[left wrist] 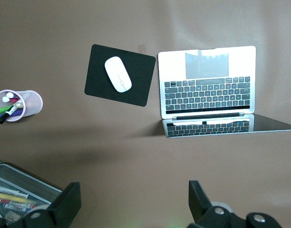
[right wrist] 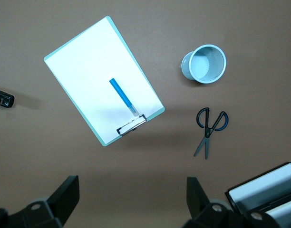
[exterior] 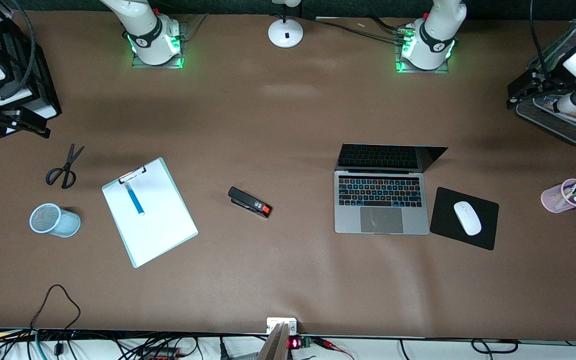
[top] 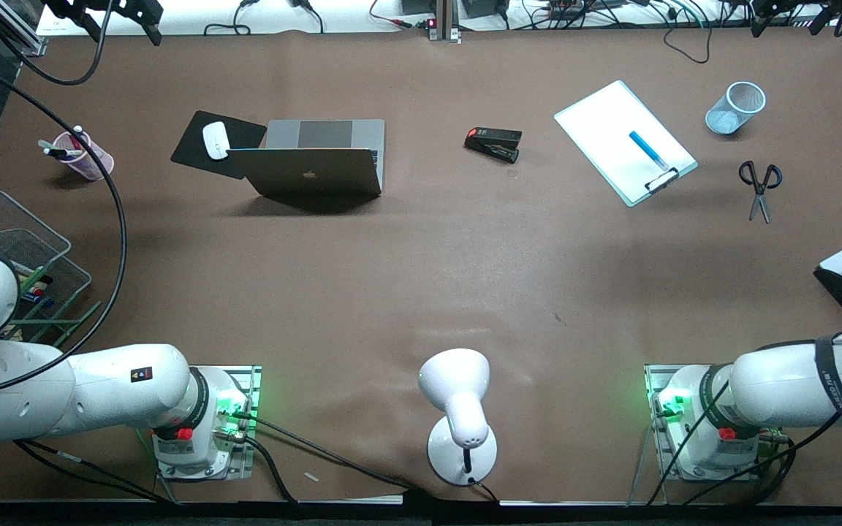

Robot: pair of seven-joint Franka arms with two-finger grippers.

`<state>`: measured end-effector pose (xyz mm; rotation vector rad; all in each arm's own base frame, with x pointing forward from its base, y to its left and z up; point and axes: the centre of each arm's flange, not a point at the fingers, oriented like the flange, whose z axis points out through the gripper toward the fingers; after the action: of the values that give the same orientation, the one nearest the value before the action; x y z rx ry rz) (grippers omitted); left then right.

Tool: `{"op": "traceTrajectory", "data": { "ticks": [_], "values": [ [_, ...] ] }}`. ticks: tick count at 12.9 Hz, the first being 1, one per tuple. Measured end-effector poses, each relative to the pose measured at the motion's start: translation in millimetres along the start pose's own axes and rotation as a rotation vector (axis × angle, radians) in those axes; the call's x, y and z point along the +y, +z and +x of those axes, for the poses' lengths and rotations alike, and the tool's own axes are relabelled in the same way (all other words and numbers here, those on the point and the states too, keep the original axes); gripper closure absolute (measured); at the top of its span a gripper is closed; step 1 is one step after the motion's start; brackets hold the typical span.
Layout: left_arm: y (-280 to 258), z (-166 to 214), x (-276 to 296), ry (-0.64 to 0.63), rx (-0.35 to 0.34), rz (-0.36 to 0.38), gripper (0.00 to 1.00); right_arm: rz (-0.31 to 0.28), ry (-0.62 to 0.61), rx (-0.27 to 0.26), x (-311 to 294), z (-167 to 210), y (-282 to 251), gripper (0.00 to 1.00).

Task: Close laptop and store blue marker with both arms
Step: 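Reach the right gripper to the marker while the left gripper nears the laptop, then grasp the blue marker with the right gripper while the left gripper reaches the lid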

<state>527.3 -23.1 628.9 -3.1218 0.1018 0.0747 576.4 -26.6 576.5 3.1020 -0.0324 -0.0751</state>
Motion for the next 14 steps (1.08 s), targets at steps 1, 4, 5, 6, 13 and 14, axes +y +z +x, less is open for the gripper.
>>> {"op": "traceTrajectory", "data": {
  "ticks": [1, 4, 5, 6, 13, 14],
  "values": [
    [5, 3, -1, 0.000, -0.012, -0.003, 0.00, 0.000, -0.001, -0.010, 0, 3, 7, 0.00],
    [38, 17, -2, 0.004, -0.097, -0.018, 0.00, -0.002, -0.005, -0.052, -3, 21, 42, 0.00],
    [47, 21, 1, 0.010, -0.118, -0.022, 0.00, -0.003, -0.011, -0.066, -6, 27, 54, 0.00],
    [57, 26, 9, 0.023, -0.139, -0.026, 0.00, -0.003, -0.021, -0.078, -12, 34, 68, 0.00],
    [134, 44, 86, -0.016, -0.296, -0.024, 0.00, -0.002, -0.281, -0.100, -58, 85, 175, 0.00],
    [144, 42, 100, -0.024, -0.307, -0.018, 0.00, 0.001, -0.330, -0.107, -58, 90, 192, 0.00]
  ]
}}
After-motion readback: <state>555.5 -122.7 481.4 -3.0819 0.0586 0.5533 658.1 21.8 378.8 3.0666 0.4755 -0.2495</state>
